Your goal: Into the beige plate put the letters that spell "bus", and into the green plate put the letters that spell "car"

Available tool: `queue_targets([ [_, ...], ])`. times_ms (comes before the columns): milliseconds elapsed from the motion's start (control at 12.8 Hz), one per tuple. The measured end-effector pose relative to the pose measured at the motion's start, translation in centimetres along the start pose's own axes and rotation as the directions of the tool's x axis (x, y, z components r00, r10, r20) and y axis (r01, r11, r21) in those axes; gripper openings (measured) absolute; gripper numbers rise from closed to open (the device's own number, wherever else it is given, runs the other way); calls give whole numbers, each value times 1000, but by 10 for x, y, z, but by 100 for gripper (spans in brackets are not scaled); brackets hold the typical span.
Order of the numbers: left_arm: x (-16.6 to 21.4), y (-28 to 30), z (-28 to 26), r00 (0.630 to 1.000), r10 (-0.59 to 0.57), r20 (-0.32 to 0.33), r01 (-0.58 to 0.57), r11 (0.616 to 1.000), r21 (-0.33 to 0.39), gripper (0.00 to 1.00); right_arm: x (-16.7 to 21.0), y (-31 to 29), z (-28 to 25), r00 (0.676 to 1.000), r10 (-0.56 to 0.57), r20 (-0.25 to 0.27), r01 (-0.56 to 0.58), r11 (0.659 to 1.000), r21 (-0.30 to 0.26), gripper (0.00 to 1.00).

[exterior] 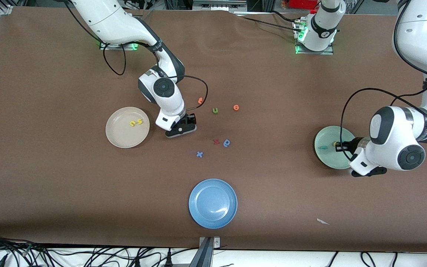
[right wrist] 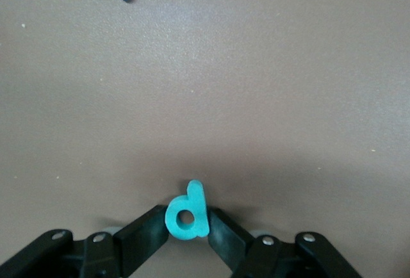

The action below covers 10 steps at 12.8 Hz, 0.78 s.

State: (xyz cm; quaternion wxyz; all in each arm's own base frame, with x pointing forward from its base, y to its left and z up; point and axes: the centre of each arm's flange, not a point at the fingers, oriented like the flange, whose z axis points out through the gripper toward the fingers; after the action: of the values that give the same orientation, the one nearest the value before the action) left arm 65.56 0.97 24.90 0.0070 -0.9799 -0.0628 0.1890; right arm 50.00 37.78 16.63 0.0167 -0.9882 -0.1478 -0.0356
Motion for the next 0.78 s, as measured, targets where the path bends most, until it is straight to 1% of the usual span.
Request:
queue_targets([
  [156, -1, 4, 26, 1000, 17, -22, -17, 1000, -3, 28, 1, 1, -1, 1000, -1, -3, 1, 1000, -2, 36],
  [312, -5, -2, 45, 998, 38, -45, -39, 999, -8, 31, 8, 11, -4, 1000, 10, -11, -10, 1000, -12, 36],
  [390, -7, -8, 47, 998, 41, -48, -41, 999, -11, 39, 13, 19, -9, 1000, 21, -13, -21, 1000, -19, 36],
  [547, -10, -15, 40, 997, 43, -59, -44, 999, -13, 60, 21, 37, -25, 999, 36, -7, -36, 999, -39, 36],
  [625, -11, -15, 31, 996, 44, -74, -45, 999, -12, 69, 25, 49, -36, 999, 32, 0, -32, 998, -51, 36],
  [781, -18, -11, -3, 990, 50, -132, -52, 999, -10, 91, 30, 82, -57, 1000, 11, 10, -11, 997, -70, 36],
])
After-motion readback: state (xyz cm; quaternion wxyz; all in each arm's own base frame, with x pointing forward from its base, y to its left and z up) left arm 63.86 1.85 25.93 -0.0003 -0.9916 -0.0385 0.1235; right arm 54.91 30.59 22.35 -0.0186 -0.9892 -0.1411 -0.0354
